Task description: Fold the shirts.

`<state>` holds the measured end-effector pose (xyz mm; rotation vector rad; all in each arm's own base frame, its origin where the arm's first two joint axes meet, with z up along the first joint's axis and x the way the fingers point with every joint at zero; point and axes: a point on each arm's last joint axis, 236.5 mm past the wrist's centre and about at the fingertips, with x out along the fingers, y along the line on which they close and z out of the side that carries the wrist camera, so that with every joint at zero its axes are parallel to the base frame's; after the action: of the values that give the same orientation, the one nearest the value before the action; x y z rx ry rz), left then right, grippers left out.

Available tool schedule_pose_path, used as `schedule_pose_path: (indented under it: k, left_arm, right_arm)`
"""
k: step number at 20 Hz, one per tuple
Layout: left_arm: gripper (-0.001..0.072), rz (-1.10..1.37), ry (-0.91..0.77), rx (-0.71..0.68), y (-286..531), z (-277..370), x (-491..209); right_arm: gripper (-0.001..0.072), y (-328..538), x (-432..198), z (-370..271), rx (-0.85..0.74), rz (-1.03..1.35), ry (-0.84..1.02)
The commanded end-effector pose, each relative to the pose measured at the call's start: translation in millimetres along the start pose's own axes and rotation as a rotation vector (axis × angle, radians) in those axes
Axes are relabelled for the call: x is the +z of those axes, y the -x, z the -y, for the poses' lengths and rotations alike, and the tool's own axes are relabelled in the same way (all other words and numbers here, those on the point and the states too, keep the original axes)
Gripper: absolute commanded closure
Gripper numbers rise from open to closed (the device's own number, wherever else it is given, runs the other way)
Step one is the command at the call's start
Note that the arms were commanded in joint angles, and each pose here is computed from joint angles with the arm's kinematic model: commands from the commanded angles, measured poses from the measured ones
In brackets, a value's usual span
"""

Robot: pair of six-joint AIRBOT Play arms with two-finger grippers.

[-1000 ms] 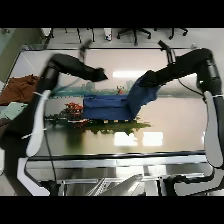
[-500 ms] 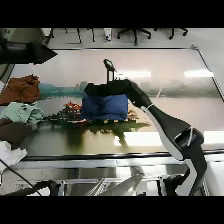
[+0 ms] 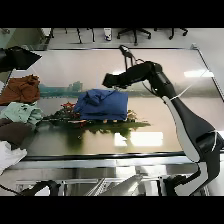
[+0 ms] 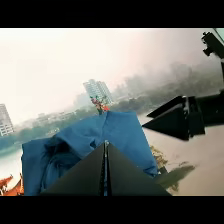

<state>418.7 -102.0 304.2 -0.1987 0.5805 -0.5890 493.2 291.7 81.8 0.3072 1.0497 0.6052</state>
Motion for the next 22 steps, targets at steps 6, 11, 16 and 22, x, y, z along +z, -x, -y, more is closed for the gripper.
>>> schedule_pose_path:
  k: [6,11,16,22]
  left_arm:
    - [0.0686,0.012,-0.011,0.003,2.4,2.6,1.8]
    - [0.0686,0.003,-0.011,0.000,2.3,3.2,-0.4]
    - [0.0686,-0.004,-0.011,-0.003,2.4,3.9,-2.1]
    - [0.0686,-0.004,-0.011,-0.004,2.4,4.0,-2.2]
  right_arm:
    - [0.0008,-44.8,-67.1,122.3,-0.094,-0.282,-0.317]
    - [0.0008,-60.2,-74.0,141.5,-0.106,-0.292,-0.357]
    - [0.0008,-75.9,-95.0,137.2,-0.066,-0.367,-0.424]
    - [0.0016,-98.0,-103.8,119.0,0.073,-0.398,-0.450]
